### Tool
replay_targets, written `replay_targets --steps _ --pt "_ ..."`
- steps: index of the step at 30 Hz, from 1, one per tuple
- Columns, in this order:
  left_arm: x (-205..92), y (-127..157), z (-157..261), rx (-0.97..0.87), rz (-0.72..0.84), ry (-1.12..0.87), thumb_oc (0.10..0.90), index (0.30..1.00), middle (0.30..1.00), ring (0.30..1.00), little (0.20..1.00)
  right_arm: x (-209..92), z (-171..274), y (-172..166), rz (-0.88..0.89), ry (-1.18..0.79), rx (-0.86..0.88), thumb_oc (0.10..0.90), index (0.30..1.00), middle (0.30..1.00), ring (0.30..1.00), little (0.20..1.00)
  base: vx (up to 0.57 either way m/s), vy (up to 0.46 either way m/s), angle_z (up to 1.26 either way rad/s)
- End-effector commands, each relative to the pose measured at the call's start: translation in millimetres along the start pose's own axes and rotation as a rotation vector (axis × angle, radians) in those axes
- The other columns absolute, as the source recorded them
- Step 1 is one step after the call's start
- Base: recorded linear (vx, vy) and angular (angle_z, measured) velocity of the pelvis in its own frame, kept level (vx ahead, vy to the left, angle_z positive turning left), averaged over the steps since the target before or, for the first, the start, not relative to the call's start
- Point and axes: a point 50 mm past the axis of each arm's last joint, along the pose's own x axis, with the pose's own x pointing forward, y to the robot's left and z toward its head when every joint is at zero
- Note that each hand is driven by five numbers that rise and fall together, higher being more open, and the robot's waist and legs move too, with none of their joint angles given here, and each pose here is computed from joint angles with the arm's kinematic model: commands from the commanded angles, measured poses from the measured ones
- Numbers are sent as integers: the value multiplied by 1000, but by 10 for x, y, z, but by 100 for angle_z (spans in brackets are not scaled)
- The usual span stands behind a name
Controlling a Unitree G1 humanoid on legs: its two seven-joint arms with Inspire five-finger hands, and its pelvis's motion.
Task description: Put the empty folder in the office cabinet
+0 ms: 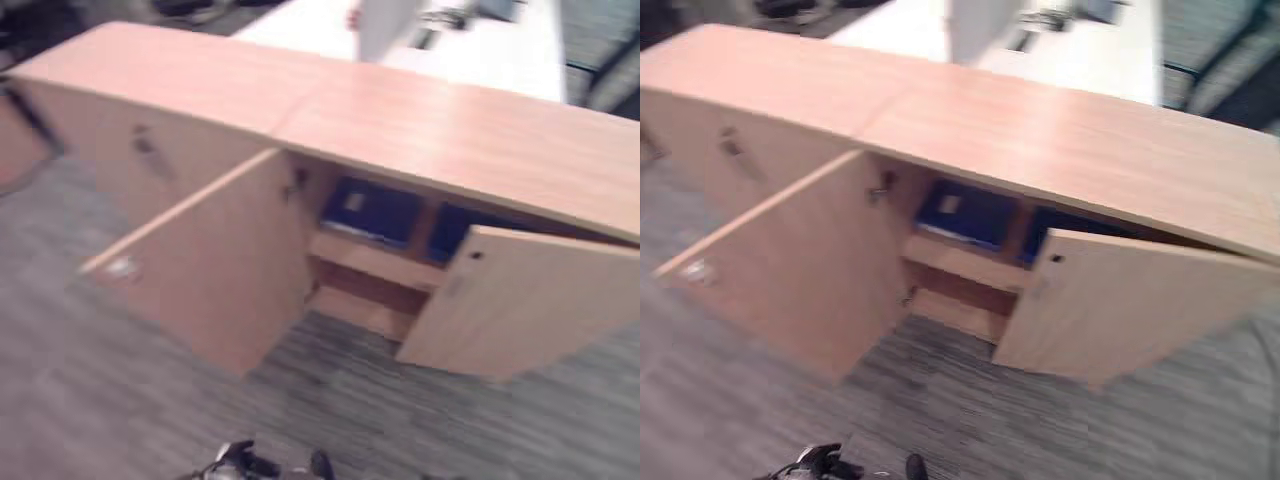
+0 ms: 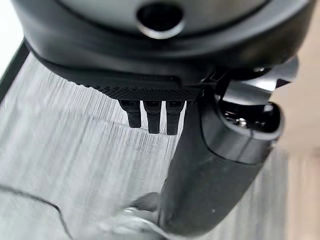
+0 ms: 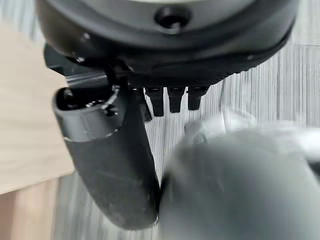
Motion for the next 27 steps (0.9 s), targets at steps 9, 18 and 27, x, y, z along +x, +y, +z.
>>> replay_targets --steps 9,18,27 --pt "-122 47 -744 -577 -20 243 800 900 900 900 900 0 -4 -10 4 -37 827 800 900 900 900 900 -36 216 40" --pt "-70 718 -255 -793 136 -90 800 900 900 900 900 -12 -201 -300 -81 -10 903 800 900 900 900 900 19 43 81" --pt "-315 1772 470 -774 354 -424 800 900 900 900 900 -32 -249 -493 -92 -19 834 800 900 900 900 900 56 -20 -6"
